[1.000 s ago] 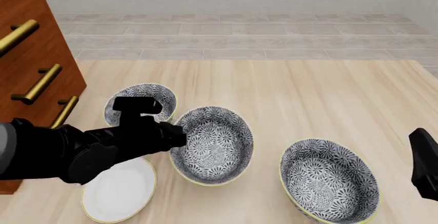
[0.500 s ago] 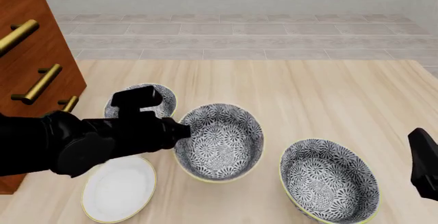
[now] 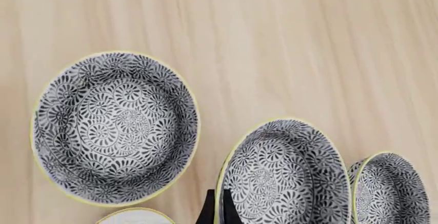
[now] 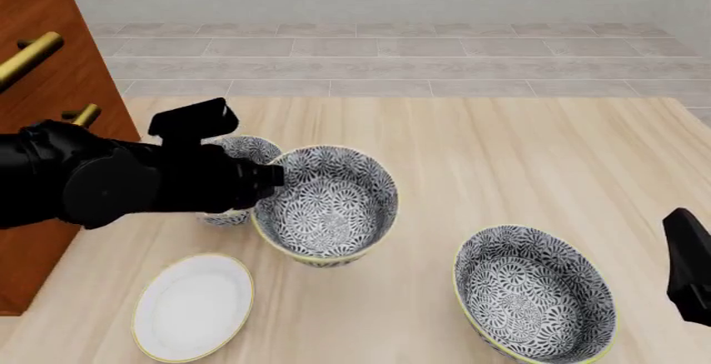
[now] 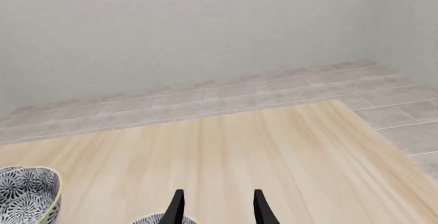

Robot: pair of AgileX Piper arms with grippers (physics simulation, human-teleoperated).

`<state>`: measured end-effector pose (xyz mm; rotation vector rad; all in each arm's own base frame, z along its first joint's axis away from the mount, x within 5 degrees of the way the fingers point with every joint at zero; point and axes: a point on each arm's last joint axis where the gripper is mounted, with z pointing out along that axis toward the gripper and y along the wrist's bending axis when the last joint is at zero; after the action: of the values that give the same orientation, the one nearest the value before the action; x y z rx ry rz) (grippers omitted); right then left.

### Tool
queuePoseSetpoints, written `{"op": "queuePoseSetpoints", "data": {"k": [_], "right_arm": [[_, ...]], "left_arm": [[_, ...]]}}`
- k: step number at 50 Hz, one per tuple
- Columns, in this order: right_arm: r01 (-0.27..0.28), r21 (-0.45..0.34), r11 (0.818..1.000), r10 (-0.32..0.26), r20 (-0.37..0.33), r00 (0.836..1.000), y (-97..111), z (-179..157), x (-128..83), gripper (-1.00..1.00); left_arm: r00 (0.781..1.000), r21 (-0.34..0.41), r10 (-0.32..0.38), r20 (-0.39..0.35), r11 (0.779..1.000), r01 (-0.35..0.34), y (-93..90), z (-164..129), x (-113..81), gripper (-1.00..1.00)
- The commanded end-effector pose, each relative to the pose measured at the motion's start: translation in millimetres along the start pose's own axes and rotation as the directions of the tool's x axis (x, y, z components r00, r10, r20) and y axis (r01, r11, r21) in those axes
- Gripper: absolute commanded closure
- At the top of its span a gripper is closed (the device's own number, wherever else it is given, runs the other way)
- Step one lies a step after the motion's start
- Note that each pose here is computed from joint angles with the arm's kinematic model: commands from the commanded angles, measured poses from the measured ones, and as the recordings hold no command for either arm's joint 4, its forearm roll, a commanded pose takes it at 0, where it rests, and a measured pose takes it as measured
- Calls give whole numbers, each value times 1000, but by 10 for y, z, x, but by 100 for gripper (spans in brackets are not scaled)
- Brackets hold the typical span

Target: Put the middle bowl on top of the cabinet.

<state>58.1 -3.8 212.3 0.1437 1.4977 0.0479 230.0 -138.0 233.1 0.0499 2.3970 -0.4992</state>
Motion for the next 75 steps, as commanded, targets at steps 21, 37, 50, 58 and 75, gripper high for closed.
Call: {"op": "queuePoseSetpoints", "data": {"k": [21, 37, 50, 58, 75], "right_arm": [[-3, 3, 1000, 3, 3, 1000, -2, -7, 1, -100], [-3, 2, 1000, 3, 3, 1000, -1, -6, -1, -100], [-6, 0, 1000, 6, 5, 1000, 1, -2, -6, -100], [-2, -2, 1000, 2, 0, 1000, 1, 3, -1, -100], [-2, -4, 1000, 2, -3, 1000, 3, 9, -2, -100]], "left_arm": [[989, -84, -139, 53, 986, 143, 164, -514, -481, 100], [972, -120, -215, 98, 967, 226, 259, -763, -692, 100], [959, -131, -249, 135, 955, 266, 290, -945, -845, 100], [949, -132, -270, 161, 947, 292, 284, -1090, -967, 100], [926, -148, -315, 208, 926, 348, 344, -1289, -1149, 100]]}}
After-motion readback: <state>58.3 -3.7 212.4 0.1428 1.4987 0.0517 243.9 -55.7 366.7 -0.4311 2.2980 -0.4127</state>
